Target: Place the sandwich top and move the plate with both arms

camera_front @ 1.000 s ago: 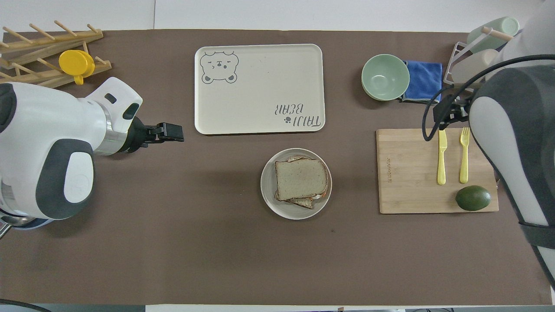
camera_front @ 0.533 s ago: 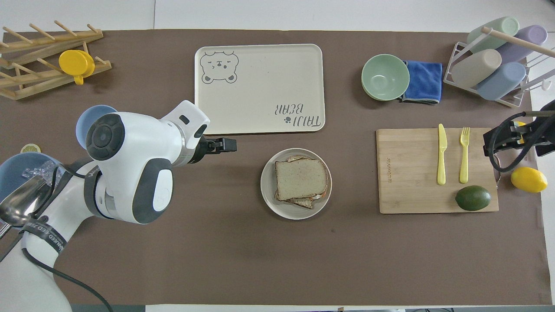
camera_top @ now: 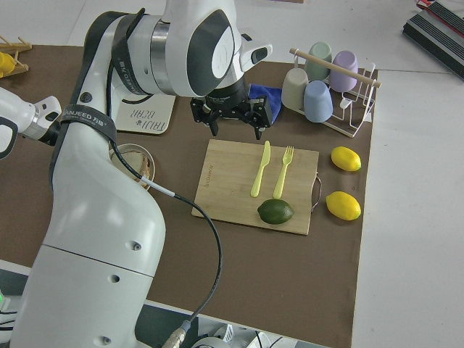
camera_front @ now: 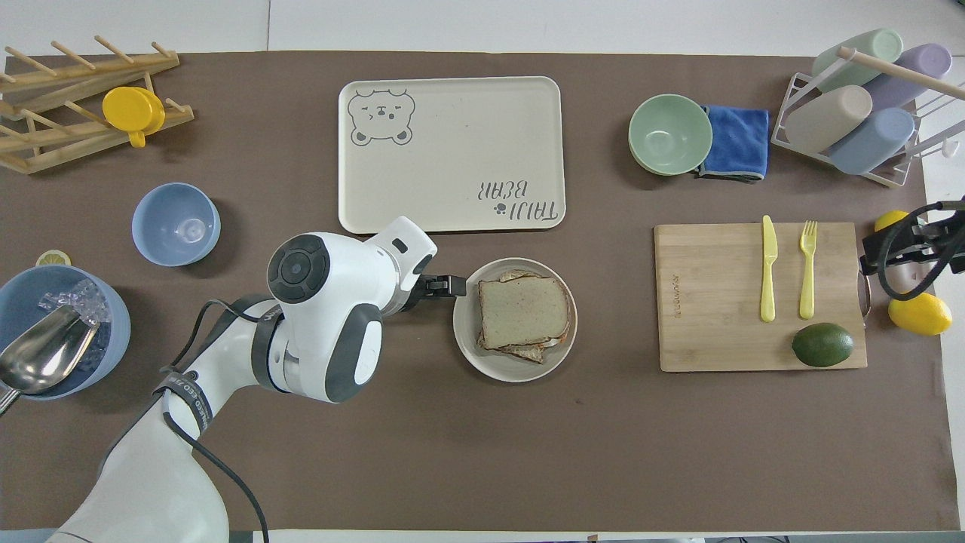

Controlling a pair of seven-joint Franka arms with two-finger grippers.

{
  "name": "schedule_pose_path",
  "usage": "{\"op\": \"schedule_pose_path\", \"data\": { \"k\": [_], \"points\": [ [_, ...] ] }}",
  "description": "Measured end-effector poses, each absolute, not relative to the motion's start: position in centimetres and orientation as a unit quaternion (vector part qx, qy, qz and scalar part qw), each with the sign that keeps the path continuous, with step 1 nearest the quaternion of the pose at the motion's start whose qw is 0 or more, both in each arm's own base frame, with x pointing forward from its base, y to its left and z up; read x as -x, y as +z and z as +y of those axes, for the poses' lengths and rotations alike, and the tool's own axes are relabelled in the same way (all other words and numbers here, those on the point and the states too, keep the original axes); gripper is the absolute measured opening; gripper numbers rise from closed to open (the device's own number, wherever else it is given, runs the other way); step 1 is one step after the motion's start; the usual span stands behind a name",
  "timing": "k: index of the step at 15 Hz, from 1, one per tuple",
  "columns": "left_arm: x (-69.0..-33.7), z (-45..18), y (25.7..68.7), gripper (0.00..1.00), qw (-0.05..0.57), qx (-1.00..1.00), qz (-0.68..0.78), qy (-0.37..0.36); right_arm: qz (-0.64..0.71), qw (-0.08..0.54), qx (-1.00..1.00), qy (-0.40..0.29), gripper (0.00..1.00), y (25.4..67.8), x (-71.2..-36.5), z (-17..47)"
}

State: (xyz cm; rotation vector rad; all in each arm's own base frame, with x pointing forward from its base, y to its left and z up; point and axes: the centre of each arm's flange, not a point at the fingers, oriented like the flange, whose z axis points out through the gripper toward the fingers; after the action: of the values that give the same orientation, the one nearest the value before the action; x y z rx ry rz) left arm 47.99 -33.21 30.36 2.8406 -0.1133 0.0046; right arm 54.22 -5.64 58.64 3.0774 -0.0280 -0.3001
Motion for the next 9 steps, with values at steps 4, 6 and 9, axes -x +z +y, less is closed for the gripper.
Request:
{"op": "schedule_pose_path", "data": {
  "k": [4, 6, 9],
  "points": [
    [-46.8, -34.0, 29.7, 0.99, 0.160, -0.987, -0.029, -0.009, -0.039, -0.018, -0.997, -0.069, 1.00, 59.0, -54.2, -9.7],
    [-46.6, -34.3, 29.8, 0.93, 0.163, -0.986, -0.028, -0.010, -0.043, -0.020, -0.998, -0.045, 1.00, 59.4, -54.7, -9.9],
    [-46.5, -34.4, 29.8, 0.74, 0.164, -0.986, -0.028, -0.010, -0.042, -0.019, -0.998, -0.043, 1.00, 59.4, -54.9, -8.9]
  ]
}}
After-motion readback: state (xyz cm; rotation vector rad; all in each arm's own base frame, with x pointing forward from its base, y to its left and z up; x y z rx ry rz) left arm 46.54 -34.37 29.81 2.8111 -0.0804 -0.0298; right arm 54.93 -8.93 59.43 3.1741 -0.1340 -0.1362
